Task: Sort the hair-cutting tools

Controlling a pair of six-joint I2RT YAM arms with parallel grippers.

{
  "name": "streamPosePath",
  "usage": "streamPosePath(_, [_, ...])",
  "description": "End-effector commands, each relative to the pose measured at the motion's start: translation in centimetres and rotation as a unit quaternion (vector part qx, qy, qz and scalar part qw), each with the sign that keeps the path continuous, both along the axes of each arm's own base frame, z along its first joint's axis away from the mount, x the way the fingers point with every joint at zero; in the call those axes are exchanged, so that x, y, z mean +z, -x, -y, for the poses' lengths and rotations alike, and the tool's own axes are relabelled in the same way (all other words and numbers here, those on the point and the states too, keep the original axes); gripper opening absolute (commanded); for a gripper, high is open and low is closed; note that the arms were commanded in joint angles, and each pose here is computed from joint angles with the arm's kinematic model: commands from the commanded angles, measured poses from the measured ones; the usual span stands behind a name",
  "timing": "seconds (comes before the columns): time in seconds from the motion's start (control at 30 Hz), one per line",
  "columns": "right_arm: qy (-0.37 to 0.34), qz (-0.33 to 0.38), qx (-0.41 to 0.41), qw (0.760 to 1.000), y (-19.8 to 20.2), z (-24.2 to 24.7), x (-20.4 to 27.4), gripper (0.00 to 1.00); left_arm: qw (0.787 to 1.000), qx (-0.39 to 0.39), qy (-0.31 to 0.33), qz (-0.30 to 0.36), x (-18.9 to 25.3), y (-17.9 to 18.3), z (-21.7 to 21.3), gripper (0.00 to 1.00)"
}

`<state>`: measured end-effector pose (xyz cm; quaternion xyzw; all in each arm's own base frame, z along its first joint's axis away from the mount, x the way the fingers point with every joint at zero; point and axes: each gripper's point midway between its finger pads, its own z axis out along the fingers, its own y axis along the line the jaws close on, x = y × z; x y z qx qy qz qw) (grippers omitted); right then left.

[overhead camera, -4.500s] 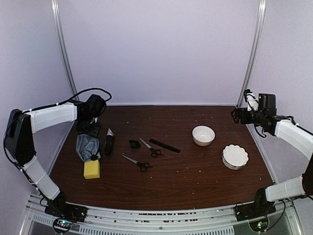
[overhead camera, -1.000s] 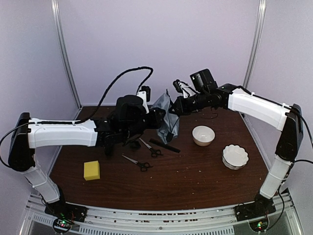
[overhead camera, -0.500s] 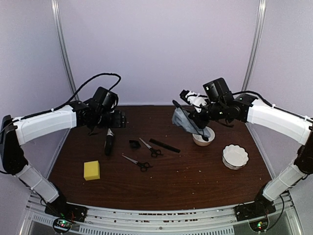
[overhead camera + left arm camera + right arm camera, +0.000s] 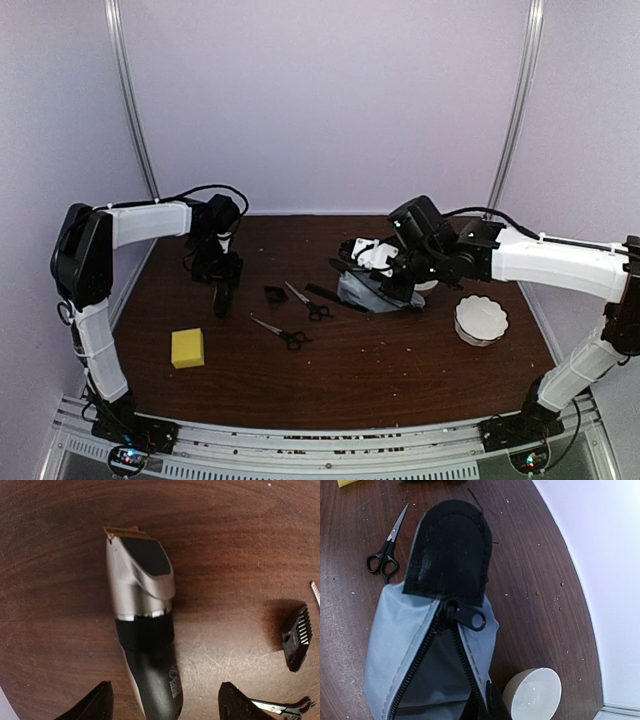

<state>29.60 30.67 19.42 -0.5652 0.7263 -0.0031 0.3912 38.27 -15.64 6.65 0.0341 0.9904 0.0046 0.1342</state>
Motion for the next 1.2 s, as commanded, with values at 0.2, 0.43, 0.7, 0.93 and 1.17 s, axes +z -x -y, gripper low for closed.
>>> streamPosePath(0.2, [0.023,0.013,0.03,0.999,0.9,-1.1,-1.4,0.0,0.998,-0.013,0.018,-0.055,-1.8,-2.3,-1.1,0.69])
streamPosePath(0.43, [0.034,-0.02,0.043,0.998,1.3,-1.9,-4.0,0.0,0.997,-0.021,0.004,-0.071,-3.3,-3.4,-1.3,0.62])
streamPosePath(0.7, [0.05,-0.033,0.058,0.997,2.2,-3.0,-5.8,0.0,0.997,-0.022,-0.003,-0.078,-4.1,-3.9,-1.8,0.52])
streamPosePath(0.93, [0.06,-0.063,0.061,0.994,2.5,-3.5,-8.0,0.0,0.995,-0.037,0.0,-0.088,-4.7,-3.6,-1.7,0.32])
streamPosePath(1.17, [0.062,-0.077,0.051,0.994,2.4,-3.8,-9.0,0.18,0.996,-0.05,0.017,-0.075,-2.7,-3.0,-1.2,0.14])
